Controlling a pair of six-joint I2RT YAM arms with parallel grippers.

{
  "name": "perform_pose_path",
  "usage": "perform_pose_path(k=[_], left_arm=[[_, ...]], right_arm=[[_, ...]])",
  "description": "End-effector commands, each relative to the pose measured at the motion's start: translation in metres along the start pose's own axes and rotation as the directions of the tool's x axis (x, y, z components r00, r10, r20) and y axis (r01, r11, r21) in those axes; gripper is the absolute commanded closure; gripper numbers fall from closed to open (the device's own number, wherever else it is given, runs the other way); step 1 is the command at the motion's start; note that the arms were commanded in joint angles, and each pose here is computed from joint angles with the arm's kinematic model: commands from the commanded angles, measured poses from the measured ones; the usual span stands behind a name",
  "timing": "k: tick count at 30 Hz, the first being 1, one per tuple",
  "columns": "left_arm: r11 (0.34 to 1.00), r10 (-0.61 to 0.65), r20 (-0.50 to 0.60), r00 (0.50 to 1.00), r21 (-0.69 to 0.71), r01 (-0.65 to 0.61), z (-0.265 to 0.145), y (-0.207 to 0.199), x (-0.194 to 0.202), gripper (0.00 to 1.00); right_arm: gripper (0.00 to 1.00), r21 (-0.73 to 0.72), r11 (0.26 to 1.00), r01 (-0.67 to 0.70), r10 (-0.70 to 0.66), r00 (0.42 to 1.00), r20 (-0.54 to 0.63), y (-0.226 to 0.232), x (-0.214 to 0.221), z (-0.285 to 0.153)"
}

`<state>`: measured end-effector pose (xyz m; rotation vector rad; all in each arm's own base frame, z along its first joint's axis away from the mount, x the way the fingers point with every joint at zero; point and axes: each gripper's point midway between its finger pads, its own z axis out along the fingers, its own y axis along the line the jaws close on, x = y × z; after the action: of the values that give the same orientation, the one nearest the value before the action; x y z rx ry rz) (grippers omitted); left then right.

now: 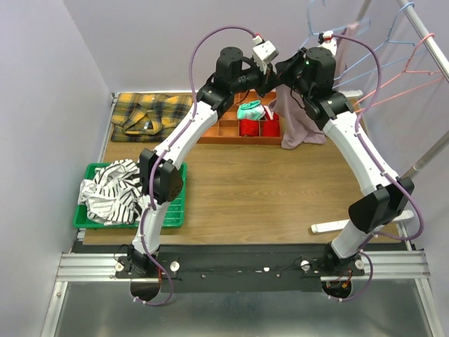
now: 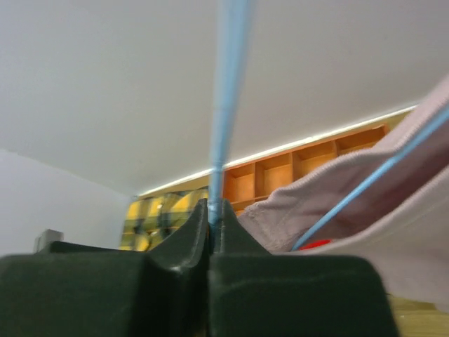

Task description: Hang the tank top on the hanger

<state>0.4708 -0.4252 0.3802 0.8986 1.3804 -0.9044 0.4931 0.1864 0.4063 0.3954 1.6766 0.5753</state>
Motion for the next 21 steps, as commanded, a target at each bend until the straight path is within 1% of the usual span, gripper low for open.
perform_pose_path(k=[1, 2, 4, 7, 9, 10, 13, 14, 17, 21], left_arm=[[0.998, 0.057, 0.096, 0.994, 0.023, -0.059, -0.008, -0.016, -0.048, 1.0], [0.998, 0.056, 0.097, 0.994, 0.021, -0.059, -0.009, -0.016, -0.049, 0.98], [0.998, 0.057, 0.101, 0.993, 0.014, -0.059, -0.012, -0.017, -0.052, 0.8], [0.998, 0.064, 0.11, 0.992, -0.004, -0.064, -0.016, -0.016, -0.055, 0.75], [0.998, 0.067, 0.11, 0.992, -0.012, -0.067, -0.018, -0.016, -0.057, 0.6], [0.997, 0.071, 0.113, 0.991, -0.012, -0.07, -0.019, -0.017, -0.059, 0.57], [0.997, 0.077, 0.12, 0.99, -0.013, -0.076, -0.024, -0.02, -0.065, 0.55], [0.997, 0.078, 0.121, 0.99, -0.013, -0.077, -0.025, -0.02, -0.065, 0.52], [0.997, 0.082, 0.123, 0.989, -0.023, -0.079, -0.03, -0.022, -0.068, 0.47], [0.995, 0.091, 0.114, 0.989, -0.04, -0.087, -0.042, -0.025, -0.069, 0.46]], right_arm=[[0.99, 0.081, 0.995, 0.053, -0.057, 0.997, 0.052, -0.015, -0.004, 0.008], [0.99, 0.091, 0.994, 0.057, -0.063, 0.996, 0.063, -0.017, -0.007, 0.009], [0.99, 0.101, 0.993, 0.061, -0.068, 0.995, 0.074, -0.018, -0.01, 0.009], [0.99, 0.12, 0.991, 0.053, -0.065, 0.993, 0.099, -0.019, -0.017, 0.007], [0.99, 0.128, 0.991, 0.047, -0.062, 0.991, 0.117, -0.019, -0.023, 0.007], [0.99, 0.132, 0.99, 0.046, -0.061, 0.991, 0.117, -0.019, -0.023, 0.008], [0.99, 0.13, 0.991, 0.035, -0.051, 0.992, 0.118, -0.018, -0.023, 0.009], [0.99, 0.131, 0.991, 0.024, -0.041, 0.991, 0.126, -0.017, -0.025, 0.009], [0.99, 0.123, 0.992, -0.007, -0.01, 0.99, 0.139, -0.013, -0.03, 0.01], [0.99, 0.117, 0.99, -0.074, 0.053, 0.983, 0.174, -0.004, -0.043, 0.012]])
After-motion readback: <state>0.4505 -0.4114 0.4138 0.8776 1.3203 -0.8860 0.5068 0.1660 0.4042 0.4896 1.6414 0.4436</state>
